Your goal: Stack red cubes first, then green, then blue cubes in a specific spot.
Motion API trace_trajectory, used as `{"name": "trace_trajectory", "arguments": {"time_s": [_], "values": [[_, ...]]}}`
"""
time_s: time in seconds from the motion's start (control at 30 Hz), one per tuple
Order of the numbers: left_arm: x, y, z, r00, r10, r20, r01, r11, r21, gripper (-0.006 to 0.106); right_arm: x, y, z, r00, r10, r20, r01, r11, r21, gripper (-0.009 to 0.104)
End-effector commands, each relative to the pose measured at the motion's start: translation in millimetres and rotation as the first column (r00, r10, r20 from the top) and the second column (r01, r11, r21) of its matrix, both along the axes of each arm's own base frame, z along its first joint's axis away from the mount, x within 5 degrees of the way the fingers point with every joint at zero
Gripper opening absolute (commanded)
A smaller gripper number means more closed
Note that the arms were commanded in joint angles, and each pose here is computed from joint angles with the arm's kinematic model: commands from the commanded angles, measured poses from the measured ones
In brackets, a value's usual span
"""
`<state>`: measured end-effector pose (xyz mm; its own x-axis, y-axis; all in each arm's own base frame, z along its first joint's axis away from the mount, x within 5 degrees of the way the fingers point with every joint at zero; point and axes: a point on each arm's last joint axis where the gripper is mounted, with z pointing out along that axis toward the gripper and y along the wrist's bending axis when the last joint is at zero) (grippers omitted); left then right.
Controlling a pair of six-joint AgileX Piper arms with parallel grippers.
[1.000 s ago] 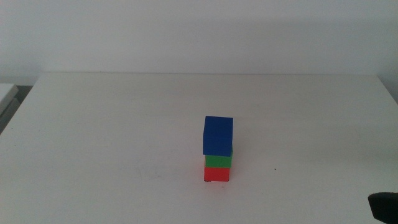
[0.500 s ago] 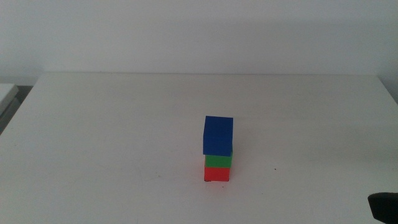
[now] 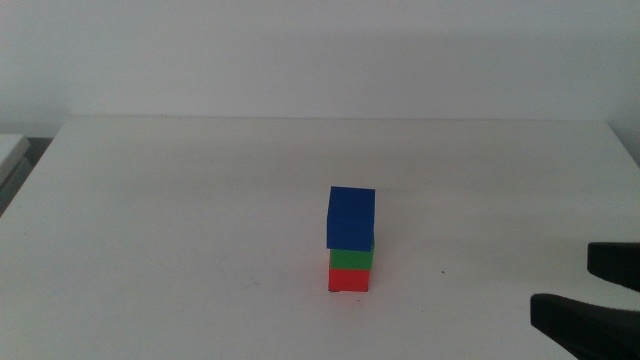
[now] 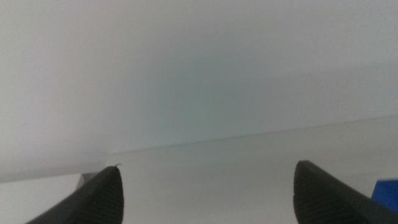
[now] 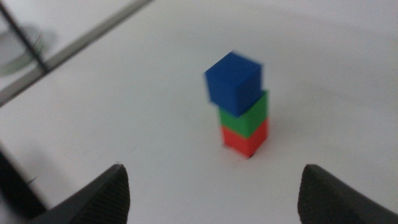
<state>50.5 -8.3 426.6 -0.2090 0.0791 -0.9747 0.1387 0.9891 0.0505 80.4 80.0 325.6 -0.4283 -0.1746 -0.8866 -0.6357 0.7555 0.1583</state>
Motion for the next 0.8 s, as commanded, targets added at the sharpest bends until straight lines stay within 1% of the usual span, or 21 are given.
{"name": "trace_trajectory", "arguments": {"time_s": [0.0, 0.03, 0.1, 0.13, 0.2, 0.23, 0.27, 0.3, 0.4, 0.47, 0.53, 0.63, 0.7, 0.77], "values": [[-9, 1, -30, 0.999, 0.004, 0.045, -0.003, 1.0, -0.009, 0.094, 0, -8, -19, 0.993, -0.048, 0.104, 0.041, 0.997, 0.06, 0.093], [-14, 1, -45, 0.998, 0.004, 0.06, -0.003, 1.0, -0.015, 0.094, -1, -15, -31, 0.99, -0.08, 0.119, 0.074, 0.996, 0.054, 0.093], [-24, 1, -70, 0.995, -0.001, 0.098, 0.004, 0.999, -0.036, 0.094, -6, -28, -51, 0.981, -0.161, 0.107, 0.156, 0.986, 0.059, 0.093], [-29, 1, -84, 0.994, -0.003, 0.113, 0.008, 0.999, -0.044, 0.094, -9, -35, -61, 0.973, -0.206, 0.105, 0.199, 0.977, 0.073, 0.093], [-39, 2, -109, 0.989, -0.003, 0.145, 0.011, 0.999, -0.053, 0.094, -14, -45, -73, 0.948, -0.289, 0.134, 0.274, 0.954, 0.121, 0.093], [-39, 2, -124, 0.99, -0.003, 0.14, 0.01, 0.999, -0.053, 0.094, -15, -50, -78, 0.929, -0.336, 0.153, 0.316, 0.938, 0.142, 0.093], [-32, 1, -138, 0.995, -0.003, 0.096, 0.008, 0.999, -0.05, 0.094, -17, -54, -82, 0.908, -0.383, 0.172, 0.359, 0.92, 0.155, 0.093], [-29, 1, -145, 0.996, -0.002, 0.085, 0.007, 0.999, -0.05, 0.094, -18, -58, -86, 0.89, -0.419, 0.182, 0.393, 0.905, 0.161, 0.093], [-18, 2, -153, 0.981, 0.021, 0.192, -0.01, 0.998, -0.057, 0.094, -23, -68, -96, 0.814, -0.539, 0.218, 0.504, 0.841, 0.197, 0.093], [-13, 3, -159, 0.972, 0.029, 0.233, -0.015, 0.998, -0.063, 0.094, -26, -73, -104, 0.766, -0.602, 0.225, 0.564, 0.798, 0.213, 0.093], [-9, 3, -169, 0.97, 0.035, 0.239, -0.021, 0.998, -0.058, 0.094, -27, -76, -112, 0.73, -0.647, 0.221, 0.608, 0.762, 0.222, 0.093], [-2, 3, -190, 0.976, 0.039, 0.214, -0.028, 0.998, -0.052, 0.094, -25, -79, -126, 0.684, -0.691, 0.234, 0.642, 0.723, 0.256, 0.093], [2, 3, -206, 0.984, 0.039, 0.176, -0.031, 0.998, -0.05, 0.094, -24, -79, -124, 0.664, -0.698, 0.267, 0.635, 0.715, 0.292, 0.093], [4, 2, -220, 0.99, 0.039, 0.138, -0.033, 0.998, -0.046, 0.094, -24, -79, -124, 0.663, -0.702, 0.261, 0.636, 0.712, 0.298, 0.093]]}}
